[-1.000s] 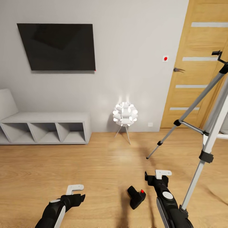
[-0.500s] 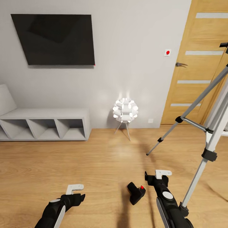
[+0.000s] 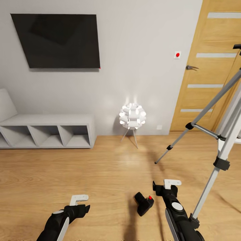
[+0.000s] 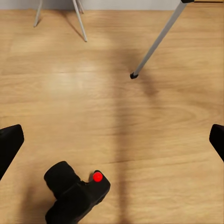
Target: Attach the digital camera to the camera tripod in the bedroom.
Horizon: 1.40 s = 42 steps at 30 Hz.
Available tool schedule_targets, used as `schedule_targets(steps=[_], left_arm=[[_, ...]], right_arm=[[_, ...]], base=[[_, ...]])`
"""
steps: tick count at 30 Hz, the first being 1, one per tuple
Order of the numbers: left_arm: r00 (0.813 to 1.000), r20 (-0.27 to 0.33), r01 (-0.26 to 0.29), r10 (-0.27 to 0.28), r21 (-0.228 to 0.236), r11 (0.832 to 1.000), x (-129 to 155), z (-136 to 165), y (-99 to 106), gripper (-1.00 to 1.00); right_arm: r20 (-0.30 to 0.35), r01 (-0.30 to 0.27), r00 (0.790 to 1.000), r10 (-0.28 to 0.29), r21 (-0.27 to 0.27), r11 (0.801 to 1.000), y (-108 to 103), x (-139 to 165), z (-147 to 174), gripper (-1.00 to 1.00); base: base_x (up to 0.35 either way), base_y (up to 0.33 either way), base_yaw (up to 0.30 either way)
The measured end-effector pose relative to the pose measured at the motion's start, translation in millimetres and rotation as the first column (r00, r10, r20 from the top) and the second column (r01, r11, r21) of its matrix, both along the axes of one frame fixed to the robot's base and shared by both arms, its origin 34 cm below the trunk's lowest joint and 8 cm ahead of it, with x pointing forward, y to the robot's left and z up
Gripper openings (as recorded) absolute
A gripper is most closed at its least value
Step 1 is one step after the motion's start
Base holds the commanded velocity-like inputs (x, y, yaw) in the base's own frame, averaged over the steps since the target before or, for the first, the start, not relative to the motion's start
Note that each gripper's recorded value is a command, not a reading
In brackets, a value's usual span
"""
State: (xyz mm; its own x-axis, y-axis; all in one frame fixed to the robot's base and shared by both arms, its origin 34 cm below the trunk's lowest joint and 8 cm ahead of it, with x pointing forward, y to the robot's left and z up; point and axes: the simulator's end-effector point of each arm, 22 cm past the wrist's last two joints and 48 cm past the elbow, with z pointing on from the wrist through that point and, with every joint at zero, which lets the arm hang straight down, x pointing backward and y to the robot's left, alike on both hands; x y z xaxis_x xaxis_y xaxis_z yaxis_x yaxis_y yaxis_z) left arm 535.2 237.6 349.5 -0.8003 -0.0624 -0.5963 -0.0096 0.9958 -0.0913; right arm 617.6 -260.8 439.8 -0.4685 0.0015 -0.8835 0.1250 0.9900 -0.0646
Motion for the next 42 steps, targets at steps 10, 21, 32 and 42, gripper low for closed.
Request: schedule_targets(steps=[10, 21, 32, 42], left_arm=[[0.999, -0.043, 0.000, 0.000, 0.000, 1.000, -7, -20, 0, 1.00], [0.996, -0.088, 0.000, 0.000, -0.001, 1.000, -16, -41, 0, 1.00], [0.996, -0.087, 0.001, 0.000, 0.003, 1.000, -12, -45, 1, 1.00], [0.995, 0.098, -0.006, 0.004, 0.010, 1.000, 35, 24, 4, 1.00]], right_arm=[[-0.041, 0.000, 0.999, 0.000, 0.000, 1.000, 0, -3, -23, 1.00], [-0.086, -0.001, 0.996, 0.001, 0.000, 1.000, 0, -8, -48, 1.00], [-0.101, -0.009, 0.995, 0.009, -0.001, 1.000, 2, -7, -61, 1.00], [0.033, -0.069, 0.997, 0.069, -0.003, 0.998, 24, 19, -2, 1.00]], base=[[0.000, 0.000, 0.000], [0.000, 0.000, 0.000], [0.000, 0.000, 0.000], [0.000, 0.000, 0.000]])
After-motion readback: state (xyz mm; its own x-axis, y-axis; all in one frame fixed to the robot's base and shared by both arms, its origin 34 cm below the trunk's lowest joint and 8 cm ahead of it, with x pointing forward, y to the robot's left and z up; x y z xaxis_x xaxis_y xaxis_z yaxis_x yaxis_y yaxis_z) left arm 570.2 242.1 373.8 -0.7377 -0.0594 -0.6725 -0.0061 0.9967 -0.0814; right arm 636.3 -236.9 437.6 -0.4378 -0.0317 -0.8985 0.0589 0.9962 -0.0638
